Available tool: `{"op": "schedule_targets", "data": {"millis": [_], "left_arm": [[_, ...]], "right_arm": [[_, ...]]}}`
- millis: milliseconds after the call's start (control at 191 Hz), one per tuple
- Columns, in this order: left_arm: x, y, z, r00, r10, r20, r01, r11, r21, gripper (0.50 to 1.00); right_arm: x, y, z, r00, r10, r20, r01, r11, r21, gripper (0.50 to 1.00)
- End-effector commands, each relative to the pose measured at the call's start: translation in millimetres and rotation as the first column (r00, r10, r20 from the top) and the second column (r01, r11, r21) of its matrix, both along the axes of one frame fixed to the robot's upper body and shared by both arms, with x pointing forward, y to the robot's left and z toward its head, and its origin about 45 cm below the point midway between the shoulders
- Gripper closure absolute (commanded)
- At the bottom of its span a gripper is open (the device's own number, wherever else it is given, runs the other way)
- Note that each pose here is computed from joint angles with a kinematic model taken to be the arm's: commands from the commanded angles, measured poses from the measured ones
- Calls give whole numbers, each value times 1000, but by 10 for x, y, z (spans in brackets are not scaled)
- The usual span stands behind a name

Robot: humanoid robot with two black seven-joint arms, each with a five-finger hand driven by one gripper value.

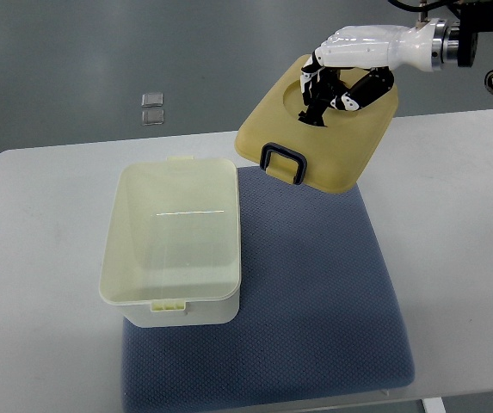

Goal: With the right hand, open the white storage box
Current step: 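Lift the yellow lid off the box and carry it onto the mat, then lower the lid flat onto the mat and release the handle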

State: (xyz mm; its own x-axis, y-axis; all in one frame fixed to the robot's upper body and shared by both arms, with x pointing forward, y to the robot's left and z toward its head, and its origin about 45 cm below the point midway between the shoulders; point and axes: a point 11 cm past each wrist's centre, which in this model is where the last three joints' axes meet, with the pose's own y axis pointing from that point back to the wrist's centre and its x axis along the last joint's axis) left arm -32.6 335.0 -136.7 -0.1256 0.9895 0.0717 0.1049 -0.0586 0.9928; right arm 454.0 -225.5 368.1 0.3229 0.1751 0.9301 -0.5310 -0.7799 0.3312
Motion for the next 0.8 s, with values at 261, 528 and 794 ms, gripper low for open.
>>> {"op": "schedule_targets", "data": {"millis": [261,528,794], "left_arm": [[0,0,0,1000,0,0,0,1000,0,500],[0,0,0,1000,0,0,0,1000,0,500],[0,0,0,1000,0,0,0,1000,0,500]], "right_arm": [[-157,-165,-662,995,-29,-93,29,1000,-3,1000],[-298,-163,-1047,990,-19,-142,16,1000,-19,1000],[-393,25,-1261,984,25,-176,-28,999,-16,1000]]}}
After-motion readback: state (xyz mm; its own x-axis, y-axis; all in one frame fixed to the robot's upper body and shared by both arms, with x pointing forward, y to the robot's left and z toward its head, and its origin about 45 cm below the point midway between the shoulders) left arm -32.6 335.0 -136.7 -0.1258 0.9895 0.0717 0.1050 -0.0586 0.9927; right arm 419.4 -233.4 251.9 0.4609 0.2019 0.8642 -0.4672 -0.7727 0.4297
